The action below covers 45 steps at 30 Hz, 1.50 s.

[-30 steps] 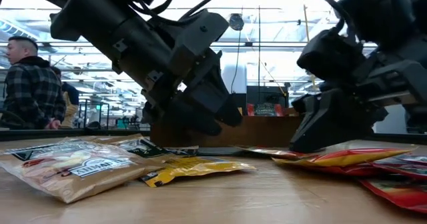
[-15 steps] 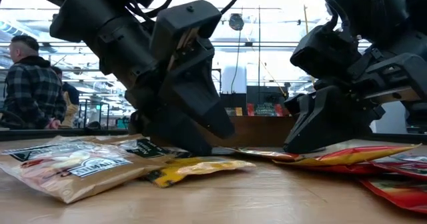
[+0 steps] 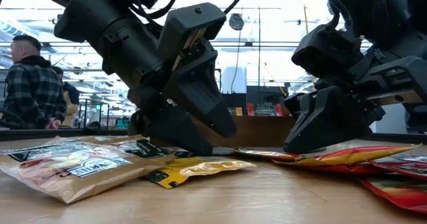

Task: Pick & Place Tea
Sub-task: Put the top orange tea bag into the middle slot of the wooden organizer

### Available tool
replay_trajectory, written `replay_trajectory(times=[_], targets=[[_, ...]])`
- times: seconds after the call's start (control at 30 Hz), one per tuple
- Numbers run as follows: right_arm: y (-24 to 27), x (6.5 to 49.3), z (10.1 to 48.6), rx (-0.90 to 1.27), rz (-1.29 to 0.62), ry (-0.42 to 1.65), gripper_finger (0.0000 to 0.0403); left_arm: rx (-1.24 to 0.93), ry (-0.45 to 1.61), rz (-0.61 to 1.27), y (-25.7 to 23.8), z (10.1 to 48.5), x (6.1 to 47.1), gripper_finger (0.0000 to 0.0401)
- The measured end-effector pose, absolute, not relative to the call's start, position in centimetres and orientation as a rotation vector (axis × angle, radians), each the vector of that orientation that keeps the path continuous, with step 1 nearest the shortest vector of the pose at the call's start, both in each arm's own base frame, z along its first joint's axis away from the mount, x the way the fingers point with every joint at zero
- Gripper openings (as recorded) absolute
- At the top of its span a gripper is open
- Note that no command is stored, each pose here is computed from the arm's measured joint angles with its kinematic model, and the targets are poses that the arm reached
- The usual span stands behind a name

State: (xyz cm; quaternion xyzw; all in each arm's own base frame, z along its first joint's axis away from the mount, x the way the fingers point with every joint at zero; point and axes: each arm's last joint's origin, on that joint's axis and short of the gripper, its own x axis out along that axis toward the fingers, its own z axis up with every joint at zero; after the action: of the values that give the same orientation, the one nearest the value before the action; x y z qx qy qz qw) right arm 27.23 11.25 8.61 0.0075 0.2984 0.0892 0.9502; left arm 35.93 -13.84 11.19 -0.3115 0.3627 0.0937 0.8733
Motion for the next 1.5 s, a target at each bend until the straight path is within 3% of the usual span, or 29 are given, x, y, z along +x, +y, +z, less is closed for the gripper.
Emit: replay_trajectory(times=[0.47,0.6,0.83,0.9,1.17,1.5], targets=[[11.4,27.5,8.1,0.026,0.183,0.582,0.0,-0.541,0.855,0.23,-14.8,11.4,38.6,0.0222],[11.4,27.6,7.8,0.027,0.184,0.582,0.0,-0.541,0.851,0.246,-14.7,11.3,38.6,0.0172],[11.4,27.6,7.8,-0.001,0.192,0.578,0.0,-0.491,0.831,0.231,-14.6,11.4,38.7,0.0033],[11.4,27.6,7.9,-0.029,0.201,0.573,0.0,-0.476,0.831,0.207,-14.7,11.4,38.8,0.001],[11.8,27.6,9.0,-0.093,0.246,0.515,0.0006,-0.365,0.82,0.152,-16.1,14.2,38.1,0.0005],[12.9,26.6,15.4,-0.069,0.309,0.286,0.0064,-0.118,0.889,0.185,-19.2,18.7,37.2,0.0003]])
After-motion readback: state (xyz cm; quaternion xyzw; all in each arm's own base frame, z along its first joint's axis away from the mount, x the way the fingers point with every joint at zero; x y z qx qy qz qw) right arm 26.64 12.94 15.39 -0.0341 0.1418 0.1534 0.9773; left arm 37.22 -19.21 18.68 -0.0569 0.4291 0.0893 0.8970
